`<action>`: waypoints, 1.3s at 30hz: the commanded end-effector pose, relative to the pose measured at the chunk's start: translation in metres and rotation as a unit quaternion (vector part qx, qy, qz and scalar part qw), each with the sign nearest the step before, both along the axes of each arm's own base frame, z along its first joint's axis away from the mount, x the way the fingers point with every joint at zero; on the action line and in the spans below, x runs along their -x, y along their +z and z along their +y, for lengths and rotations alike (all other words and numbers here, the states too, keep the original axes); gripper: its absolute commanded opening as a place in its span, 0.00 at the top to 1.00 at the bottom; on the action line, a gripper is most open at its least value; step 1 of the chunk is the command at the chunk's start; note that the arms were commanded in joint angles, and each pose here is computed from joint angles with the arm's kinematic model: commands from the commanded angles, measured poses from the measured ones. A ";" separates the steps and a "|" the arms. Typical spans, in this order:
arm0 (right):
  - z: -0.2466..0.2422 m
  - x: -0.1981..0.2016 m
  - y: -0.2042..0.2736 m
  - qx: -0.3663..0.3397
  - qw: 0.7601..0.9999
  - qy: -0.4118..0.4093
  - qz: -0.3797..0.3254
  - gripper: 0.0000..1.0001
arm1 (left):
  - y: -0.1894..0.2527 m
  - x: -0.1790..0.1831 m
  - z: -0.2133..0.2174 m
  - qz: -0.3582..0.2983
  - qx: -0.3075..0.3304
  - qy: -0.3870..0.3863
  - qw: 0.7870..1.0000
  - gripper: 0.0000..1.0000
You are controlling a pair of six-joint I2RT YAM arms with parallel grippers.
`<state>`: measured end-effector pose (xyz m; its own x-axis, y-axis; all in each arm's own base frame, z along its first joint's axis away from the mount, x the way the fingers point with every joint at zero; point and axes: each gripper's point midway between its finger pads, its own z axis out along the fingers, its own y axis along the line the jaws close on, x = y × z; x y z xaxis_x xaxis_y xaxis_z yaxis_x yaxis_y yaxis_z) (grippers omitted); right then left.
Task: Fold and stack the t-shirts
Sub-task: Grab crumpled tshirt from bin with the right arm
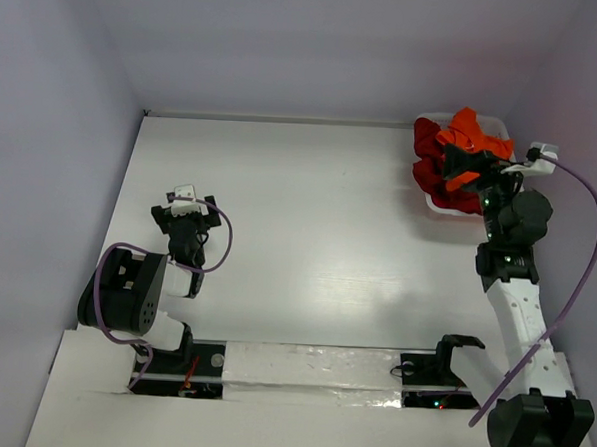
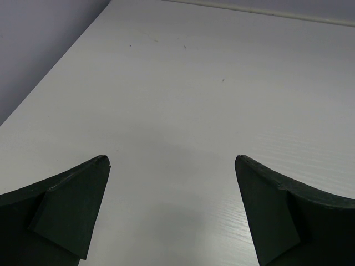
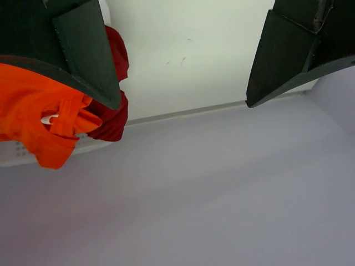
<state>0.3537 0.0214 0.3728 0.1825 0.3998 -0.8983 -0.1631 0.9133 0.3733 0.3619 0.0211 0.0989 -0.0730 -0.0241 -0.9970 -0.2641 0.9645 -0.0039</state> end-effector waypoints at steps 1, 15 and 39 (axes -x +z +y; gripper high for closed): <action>-0.013 0.001 0.007 -0.016 0.999 -0.038 0.000 0.00 | 0.072 -0.005 0.003 -0.145 0.013 0.005 0.989 0.01; -0.050 -0.022 -0.032 0.003 0.986 -0.139 0.092 0.00 | 0.072 -0.005 0.003 -0.145 0.013 0.005 0.989 0.01; -0.037 -0.029 -0.026 0.005 0.989 -0.108 0.105 0.00 | 0.072 -0.005 0.003 -0.146 0.013 0.005 0.989 0.01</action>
<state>0.3820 -0.0211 0.3168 0.0207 0.3708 -0.9285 0.1591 0.9156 0.3692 0.3620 0.0210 0.0990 -0.0727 -0.0241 -0.9971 -0.2638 0.9646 -0.0041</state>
